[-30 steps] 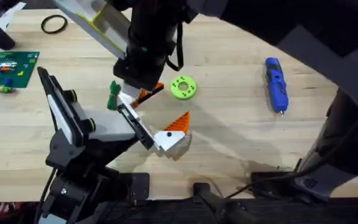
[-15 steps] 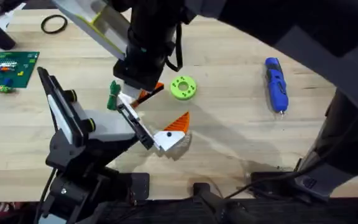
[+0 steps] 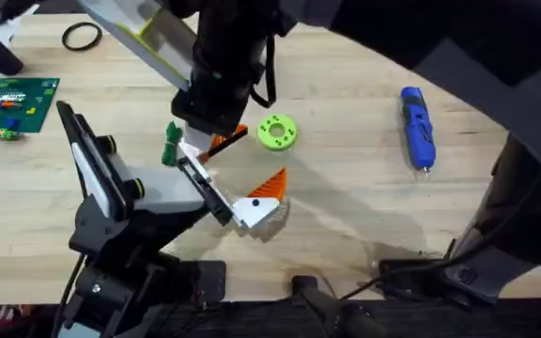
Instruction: Pick up the gripper from the table and insert it into the empty holder that is missing its gripper. Then pick up a screw, insert it into the mounting hole, and use the screwdriver to tighten it. Finally, clean up the table by picking up the vegetable and placing it into the bucket.
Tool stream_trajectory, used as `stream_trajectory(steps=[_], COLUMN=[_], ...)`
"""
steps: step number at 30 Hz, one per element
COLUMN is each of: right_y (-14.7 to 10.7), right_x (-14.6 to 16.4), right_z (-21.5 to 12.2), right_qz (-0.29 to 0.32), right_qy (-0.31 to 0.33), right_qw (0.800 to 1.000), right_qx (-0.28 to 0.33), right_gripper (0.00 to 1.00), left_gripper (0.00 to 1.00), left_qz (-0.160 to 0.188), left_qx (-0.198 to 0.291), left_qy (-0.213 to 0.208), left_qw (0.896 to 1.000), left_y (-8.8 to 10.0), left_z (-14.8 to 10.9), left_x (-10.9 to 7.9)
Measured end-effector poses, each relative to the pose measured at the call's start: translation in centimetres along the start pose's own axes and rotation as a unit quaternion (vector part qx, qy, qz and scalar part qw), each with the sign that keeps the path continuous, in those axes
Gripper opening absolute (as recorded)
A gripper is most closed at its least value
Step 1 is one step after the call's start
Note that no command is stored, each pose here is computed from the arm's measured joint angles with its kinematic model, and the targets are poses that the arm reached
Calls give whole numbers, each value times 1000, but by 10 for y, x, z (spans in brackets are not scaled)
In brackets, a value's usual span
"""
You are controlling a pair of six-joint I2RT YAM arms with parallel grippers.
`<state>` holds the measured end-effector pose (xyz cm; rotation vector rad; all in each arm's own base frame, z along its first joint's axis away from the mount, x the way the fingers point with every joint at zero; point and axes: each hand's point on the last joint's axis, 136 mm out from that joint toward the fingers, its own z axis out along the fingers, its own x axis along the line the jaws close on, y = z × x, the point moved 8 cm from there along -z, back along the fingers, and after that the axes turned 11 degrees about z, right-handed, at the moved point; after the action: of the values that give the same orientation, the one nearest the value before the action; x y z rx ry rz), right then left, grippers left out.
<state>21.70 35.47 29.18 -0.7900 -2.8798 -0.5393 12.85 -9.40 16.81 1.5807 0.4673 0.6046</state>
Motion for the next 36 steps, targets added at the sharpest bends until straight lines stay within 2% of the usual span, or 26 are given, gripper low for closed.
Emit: stream_trajectory(steps=[2,6,7,8,20,30,36], right_y=[0,0,0,0,2,9,10], right_x=[0,-2,-4,-6,-7,-22,-33], right_z=[0,0,0,-1,-3,-32,-37], right_qz=[2,1,1,3,3,20,32], right_qy=[0,-5,-9,-10,-10,-16,-21], right_qw=[1000,1000,1000,1000,1000,999,998], right_qx=[0,0,0,-1,-8,-42,-49], right_gripper=[239,859,957,986,997,997,998], left_gripper=[984,984,984,984,984,984,984], left_qz=[0,-1,-2,-2,-1,-1,-1], left_qx=[0,0,0,0,0,0,0], left_qy=[0,1,2,2,1,1,1], left_qw=[1000,1000,1000,1000,1000,1000,1000], left_y=[0,0,0,0,0,0,0], left_z=[0,0,0,0,0,0,0], left_x=[0,0,0,0,0,0,0])
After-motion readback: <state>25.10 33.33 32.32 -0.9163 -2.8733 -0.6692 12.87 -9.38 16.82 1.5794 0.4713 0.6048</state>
